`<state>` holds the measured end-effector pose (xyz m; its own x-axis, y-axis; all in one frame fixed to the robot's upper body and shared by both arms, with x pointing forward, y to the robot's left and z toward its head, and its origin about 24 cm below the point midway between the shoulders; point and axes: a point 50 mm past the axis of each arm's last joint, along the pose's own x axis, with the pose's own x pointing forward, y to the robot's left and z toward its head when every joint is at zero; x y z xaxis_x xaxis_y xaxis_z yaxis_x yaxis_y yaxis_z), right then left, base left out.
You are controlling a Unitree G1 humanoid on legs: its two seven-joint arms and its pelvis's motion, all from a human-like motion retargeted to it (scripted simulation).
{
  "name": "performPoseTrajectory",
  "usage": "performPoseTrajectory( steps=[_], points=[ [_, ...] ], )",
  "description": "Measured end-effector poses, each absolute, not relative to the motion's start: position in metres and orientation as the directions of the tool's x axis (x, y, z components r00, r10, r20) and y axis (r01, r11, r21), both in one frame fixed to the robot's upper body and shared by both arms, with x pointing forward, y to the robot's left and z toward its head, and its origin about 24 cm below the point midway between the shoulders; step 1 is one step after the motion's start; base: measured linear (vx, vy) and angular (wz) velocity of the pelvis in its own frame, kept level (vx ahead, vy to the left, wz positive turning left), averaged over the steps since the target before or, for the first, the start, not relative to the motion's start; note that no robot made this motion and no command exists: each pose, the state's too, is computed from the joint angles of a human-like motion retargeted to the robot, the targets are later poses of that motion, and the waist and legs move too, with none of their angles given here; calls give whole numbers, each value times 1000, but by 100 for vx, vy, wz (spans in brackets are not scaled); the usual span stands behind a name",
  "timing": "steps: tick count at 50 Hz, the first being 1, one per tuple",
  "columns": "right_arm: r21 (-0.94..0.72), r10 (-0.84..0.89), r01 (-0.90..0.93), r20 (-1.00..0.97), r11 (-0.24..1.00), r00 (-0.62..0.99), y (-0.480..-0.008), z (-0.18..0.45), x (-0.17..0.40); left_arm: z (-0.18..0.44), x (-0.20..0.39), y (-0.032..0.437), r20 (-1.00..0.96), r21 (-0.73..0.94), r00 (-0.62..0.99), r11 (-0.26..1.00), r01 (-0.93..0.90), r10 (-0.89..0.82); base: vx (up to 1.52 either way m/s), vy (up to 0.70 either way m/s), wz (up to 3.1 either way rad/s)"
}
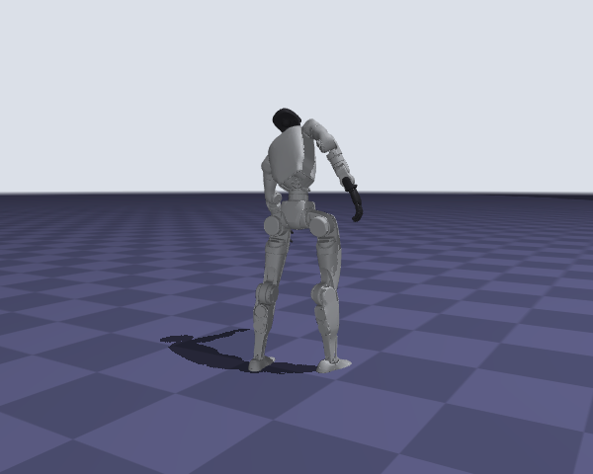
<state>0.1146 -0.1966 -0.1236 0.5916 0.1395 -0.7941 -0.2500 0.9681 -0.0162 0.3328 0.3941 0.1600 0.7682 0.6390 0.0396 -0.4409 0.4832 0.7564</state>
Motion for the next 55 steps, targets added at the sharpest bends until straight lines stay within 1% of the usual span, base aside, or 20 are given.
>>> performPoseTrajectory(
  steps=[3,6,9,12,15,19,21,23,25,32,35,38,40,44,49,52,55],
  points=[
    [-13,129,-233,-801,972,584,-198,-125,112,192,348,383,120,741,783,470,-480,611,37,-20,5],
    [-18,104,-200,-806,980,582,-201,-127,110,198,355,374,148,737,796,471,-485,587,46,-7,49],
    [-38,73,-177,-811,983,580,-202,-129,109,174,351,373,112,730,792,491,-476,600,54,1,55],
    [-62,56,-180,-808,982,587,-202,-128,115,127,331,380,16,718,764,525,-458,645,49,-8,-11],
    [-68,67,-197,-791,978,608,-201,-124,126,74,300,388,-114,723,721,555,-412,683,43,-17,-63],
    [-79,81,-211,-752,974,654,-202,-115,134,9,246,393,-310,744,647,601,-291,696,42,-7,-46],
    [-92,85,-226,-740,970,667,-206,-112,131,-25,211,392,-424,741,589,637,-211,689,46,8,-23],
    [-122,70,-228,-725,966,685,-205,-110,137,-46,184,390,-492,724,523,661,-200,696,42,5,-17],
    [-135,71,-243,-726,961,684,-210,-110,131,-74,145,382,-587,700,439,699,-146,680,49,16,-32],
    [-182,32,-233,-721,955,693,-218,-107,136,-120,34,359,-734,634,115,736,-239,669,53,26,-68],
    [-176,15,-206,-724,963,689,-221,-106,132,-126,13,350,-746,637,57,736,-230,663,51,34,-35],
    [-138,31,-190,-729,972,684,-210,-110,124,-117,23,363,-701,687,87,703,-185,708,42,20,16],
    [-114,52,-196,-729,974,682,-202,-111,119,-105,46,376,-651,723,154,669,-171,743,37,15,48],
    [-108,79,-229,-728,967,681,-199,-110,118,-74,122,390,-539,742,383,638,-206,751,31,11,41],
    [-125,72,-237,-729,963,680,-204,-108,124,-9,218,396,-341,760,627,598,-254,701,29,4,17],
    [-141,45,-214,-728,967,684,-212,-108,126,33,260,395,-227,759,707,576,-304,670,33,-9,7],
    [-135,45,-204,-721,970,692,-211,-107,130,73,284,400,-118,727,732,561,-397,671,33,-33,-20]
  ],
)
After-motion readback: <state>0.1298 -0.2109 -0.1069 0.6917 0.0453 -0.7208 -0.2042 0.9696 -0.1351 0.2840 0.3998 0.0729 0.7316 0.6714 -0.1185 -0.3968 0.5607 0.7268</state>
